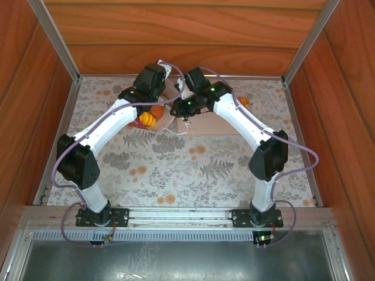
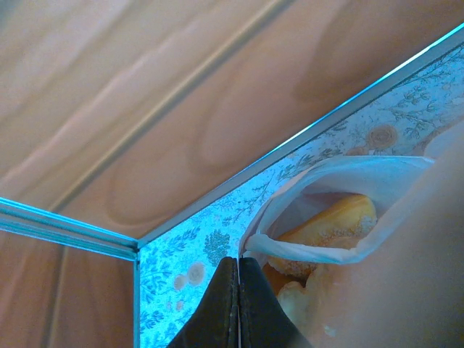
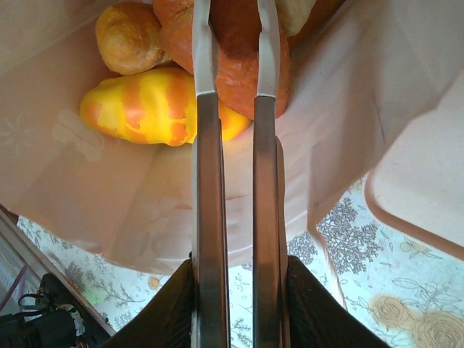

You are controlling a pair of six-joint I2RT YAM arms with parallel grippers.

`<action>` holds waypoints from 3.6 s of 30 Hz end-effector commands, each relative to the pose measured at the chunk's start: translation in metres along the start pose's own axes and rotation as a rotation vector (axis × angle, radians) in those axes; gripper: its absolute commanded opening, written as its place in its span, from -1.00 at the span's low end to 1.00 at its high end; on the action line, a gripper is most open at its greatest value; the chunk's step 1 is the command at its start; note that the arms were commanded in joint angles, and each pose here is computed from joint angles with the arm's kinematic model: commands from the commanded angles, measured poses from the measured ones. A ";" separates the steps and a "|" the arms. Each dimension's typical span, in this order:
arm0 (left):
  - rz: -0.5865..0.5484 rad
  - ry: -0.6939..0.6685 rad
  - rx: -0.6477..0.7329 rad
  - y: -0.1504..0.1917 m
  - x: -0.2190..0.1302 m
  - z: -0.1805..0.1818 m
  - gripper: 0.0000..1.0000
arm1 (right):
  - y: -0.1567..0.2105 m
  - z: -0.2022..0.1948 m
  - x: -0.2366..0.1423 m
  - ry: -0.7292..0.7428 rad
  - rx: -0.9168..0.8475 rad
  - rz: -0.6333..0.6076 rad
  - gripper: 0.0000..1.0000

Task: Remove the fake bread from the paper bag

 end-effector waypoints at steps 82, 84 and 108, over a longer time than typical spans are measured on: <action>-0.065 -0.048 -0.051 -0.020 -0.008 0.012 -1.00 | 0.038 -0.197 -0.048 -0.198 1.252 -0.548 -0.40; -0.064 -0.050 -0.048 -0.019 -0.007 0.012 -1.00 | 0.039 -0.202 -0.043 -0.197 1.266 -0.544 -0.38; -0.062 -0.050 -0.032 -0.017 -0.003 0.009 -1.00 | 0.040 -0.233 -0.010 -0.229 1.397 -0.575 -0.16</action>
Point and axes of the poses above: each hand's point on the last joint's axis, 136 mm out from that joint toward the fingers, its own x axis out along the fingers, its own z axis along the line the jaws close on, y = z × x, the point moved 7 cm from there along -x, back along the fingers, and after that the axes turned 3 degrees about -x, right-handed, at the moved point
